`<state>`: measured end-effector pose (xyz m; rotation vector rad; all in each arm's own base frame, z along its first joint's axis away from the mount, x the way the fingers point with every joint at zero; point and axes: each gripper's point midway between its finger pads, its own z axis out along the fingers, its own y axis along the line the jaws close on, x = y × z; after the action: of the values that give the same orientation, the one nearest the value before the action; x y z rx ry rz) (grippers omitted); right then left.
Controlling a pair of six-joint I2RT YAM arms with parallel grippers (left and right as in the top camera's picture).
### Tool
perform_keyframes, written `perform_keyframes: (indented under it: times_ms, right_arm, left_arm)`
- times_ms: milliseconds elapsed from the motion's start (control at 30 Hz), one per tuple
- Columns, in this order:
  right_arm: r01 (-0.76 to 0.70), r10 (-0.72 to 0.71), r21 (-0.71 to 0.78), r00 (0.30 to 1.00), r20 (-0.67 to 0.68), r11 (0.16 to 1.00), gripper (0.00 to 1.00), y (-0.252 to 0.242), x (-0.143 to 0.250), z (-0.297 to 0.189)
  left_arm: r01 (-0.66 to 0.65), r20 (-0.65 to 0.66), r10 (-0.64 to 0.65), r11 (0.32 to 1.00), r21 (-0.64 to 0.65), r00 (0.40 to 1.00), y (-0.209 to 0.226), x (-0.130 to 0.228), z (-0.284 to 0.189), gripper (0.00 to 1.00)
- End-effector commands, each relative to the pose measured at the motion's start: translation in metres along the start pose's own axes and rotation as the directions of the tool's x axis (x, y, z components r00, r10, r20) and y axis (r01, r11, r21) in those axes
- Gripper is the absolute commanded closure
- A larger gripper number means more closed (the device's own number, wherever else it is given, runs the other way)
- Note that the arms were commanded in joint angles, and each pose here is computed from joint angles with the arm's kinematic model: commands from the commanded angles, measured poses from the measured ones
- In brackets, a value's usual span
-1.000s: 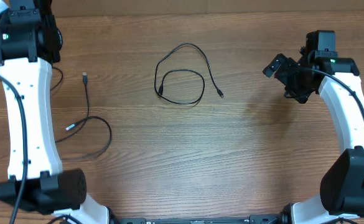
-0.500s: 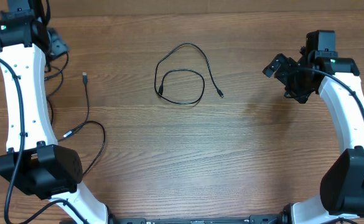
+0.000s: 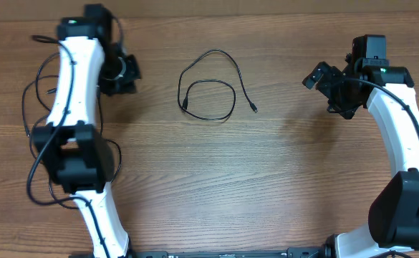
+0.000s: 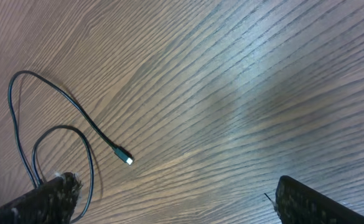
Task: Untangle cables
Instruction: 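Lay the cable down at the left side and open the left gripper, then reach left gripper to the last cable loop at center and grasp it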
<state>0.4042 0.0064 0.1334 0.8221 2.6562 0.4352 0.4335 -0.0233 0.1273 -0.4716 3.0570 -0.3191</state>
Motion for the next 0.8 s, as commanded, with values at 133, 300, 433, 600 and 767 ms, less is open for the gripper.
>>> perform_keyframes:
  times_ms: [133,300,433,600,767]
  right_arm:
    - [0.005,-0.005,-0.002,1.0,0.019,1.0,0.0,0.001,-0.004,-0.004]
    - [0.005,-0.005,-0.002,1.0,0.019,1.0,0.0,0.001,-0.004,-0.004]
    - [0.005,-0.005,-0.002,1.0,0.019,1.0,0.0,0.001,-0.004,-0.004]
    - [0.005,-0.005,-0.002,1.0,0.019,1.0,0.0,0.001,-0.004,-0.004]
    - [0.005,-0.005,-0.002,1.0,0.019,1.0,0.0,0.001,-0.004,-0.004]
  left_arm:
    - [-0.164,-0.092,0.165,0.986,0.025,0.982,-0.065,0.014,0.074,0.73]
    - [-0.252,-0.022,0.252,0.968,0.02,0.967,-0.098,0.01,0.086,0.24]
    - [-0.262,0.051,0.268,0.96,-0.102,0.962,-0.106,0.005,0.091,0.05]
    - [-0.215,0.119,0.251,0.944,-0.251,0.961,-0.109,0.006,0.096,0.05]
    - [-0.162,0.156,0.221,0.934,-0.32,0.963,-0.103,0.008,0.105,0.08]
